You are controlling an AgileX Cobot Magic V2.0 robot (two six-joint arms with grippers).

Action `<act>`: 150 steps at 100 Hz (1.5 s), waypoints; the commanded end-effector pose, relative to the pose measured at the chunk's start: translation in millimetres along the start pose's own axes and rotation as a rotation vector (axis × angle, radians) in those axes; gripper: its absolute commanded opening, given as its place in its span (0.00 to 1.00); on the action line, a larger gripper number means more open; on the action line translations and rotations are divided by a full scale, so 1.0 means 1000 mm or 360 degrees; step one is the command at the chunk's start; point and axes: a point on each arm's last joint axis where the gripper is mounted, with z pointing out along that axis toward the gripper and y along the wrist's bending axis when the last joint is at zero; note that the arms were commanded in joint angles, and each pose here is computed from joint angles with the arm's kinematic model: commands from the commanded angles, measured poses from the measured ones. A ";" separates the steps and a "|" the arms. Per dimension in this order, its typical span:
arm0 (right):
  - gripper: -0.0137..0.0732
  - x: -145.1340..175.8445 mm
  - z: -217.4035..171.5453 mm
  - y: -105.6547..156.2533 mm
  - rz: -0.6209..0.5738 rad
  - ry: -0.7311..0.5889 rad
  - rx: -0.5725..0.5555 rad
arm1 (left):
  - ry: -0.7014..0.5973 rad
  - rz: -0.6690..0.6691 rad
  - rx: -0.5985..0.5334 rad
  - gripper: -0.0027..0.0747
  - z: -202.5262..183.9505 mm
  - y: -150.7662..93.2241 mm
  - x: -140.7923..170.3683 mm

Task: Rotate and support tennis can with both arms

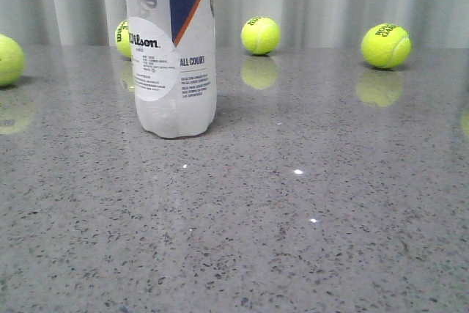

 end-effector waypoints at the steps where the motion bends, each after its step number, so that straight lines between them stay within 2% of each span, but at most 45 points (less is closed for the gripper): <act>1: 0.08 -0.014 -0.003 0.003 -0.0011 -0.0149 -0.0022 | -0.0105 -0.0013 -0.0011 0.01 -0.001 0.001 0.007; 38: 0.08 -0.010 0.003 0.000 -0.0034 -0.0197 0.0030 | -0.0105 -0.0013 -0.0011 0.01 -0.001 0.001 0.007; 50: 0.08 0.001 0.017 -0.004 0.0002 -0.0318 0.0122 | -0.0105 -0.0013 -0.0011 0.01 -0.001 0.001 0.007; 65: 0.08 0.016 0.032 -0.016 -0.0109 -0.0519 0.0336 | -0.0105 -0.0013 -0.0011 0.01 -0.001 0.001 0.007; 83: 0.08 0.038 0.040 -0.029 -0.0165 -0.0586 0.0525 | -0.0105 -0.0013 -0.0011 0.01 -0.001 0.001 0.007; 96: 0.08 0.046 0.037 -0.029 -0.0224 -0.0700 0.0556 | -0.0105 -0.0013 -0.0011 0.01 -0.001 0.001 0.007; 105: 0.08 0.055 0.038 -0.031 -0.0197 -0.0752 0.0570 | -0.0105 -0.0013 -0.0011 0.01 -0.001 0.001 0.007; 121: 0.08 0.075 0.040 -0.035 -0.0165 -0.0740 0.0583 | -0.0105 -0.0013 -0.0011 0.01 -0.001 0.001 0.007; 150: 0.08 0.076 0.038 -0.034 -0.0200 -0.0743 0.0592 | -0.0105 -0.0013 -0.0011 0.01 -0.001 0.001 0.007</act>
